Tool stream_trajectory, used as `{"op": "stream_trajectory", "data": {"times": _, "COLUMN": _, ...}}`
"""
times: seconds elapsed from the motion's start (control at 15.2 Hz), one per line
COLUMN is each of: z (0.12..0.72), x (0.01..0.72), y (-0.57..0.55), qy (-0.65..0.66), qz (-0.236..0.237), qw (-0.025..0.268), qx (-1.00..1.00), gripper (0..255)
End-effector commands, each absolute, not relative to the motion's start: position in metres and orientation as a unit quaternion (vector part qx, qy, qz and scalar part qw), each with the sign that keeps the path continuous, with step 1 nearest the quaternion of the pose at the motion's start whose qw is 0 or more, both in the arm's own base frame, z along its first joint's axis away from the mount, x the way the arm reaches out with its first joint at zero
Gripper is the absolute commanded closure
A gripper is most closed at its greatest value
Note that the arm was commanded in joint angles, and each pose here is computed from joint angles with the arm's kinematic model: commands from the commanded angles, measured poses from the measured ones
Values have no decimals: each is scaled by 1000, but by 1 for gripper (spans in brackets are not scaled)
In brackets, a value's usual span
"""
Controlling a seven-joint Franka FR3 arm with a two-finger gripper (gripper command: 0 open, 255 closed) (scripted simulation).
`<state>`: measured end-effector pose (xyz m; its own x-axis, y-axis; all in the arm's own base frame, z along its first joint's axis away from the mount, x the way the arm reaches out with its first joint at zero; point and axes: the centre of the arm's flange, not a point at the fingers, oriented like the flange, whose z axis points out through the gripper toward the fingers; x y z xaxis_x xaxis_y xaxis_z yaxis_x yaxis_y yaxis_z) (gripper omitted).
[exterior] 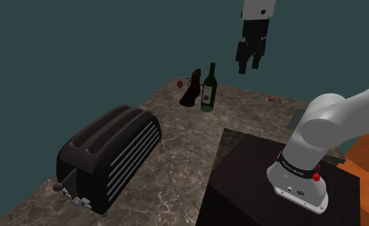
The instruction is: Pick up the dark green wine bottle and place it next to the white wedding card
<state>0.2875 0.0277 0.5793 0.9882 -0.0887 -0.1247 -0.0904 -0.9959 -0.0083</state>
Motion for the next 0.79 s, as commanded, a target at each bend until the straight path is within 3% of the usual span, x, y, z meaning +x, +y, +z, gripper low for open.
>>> {"op": "stream_trajectory", "data": {"times": 0.0, "z": 579, "x": 287, "y": 28, "qy": 45, "qz": 62, "qw": 7, "qx": -997, "gripper": 0}}
{"op": "stream_trajectory", "data": {"times": 0.73, "z": 539, "x": 385, "y": -51, "qy": 70, "qz": 18, "qw": -5, "qx": -997, "gripper": 0}}
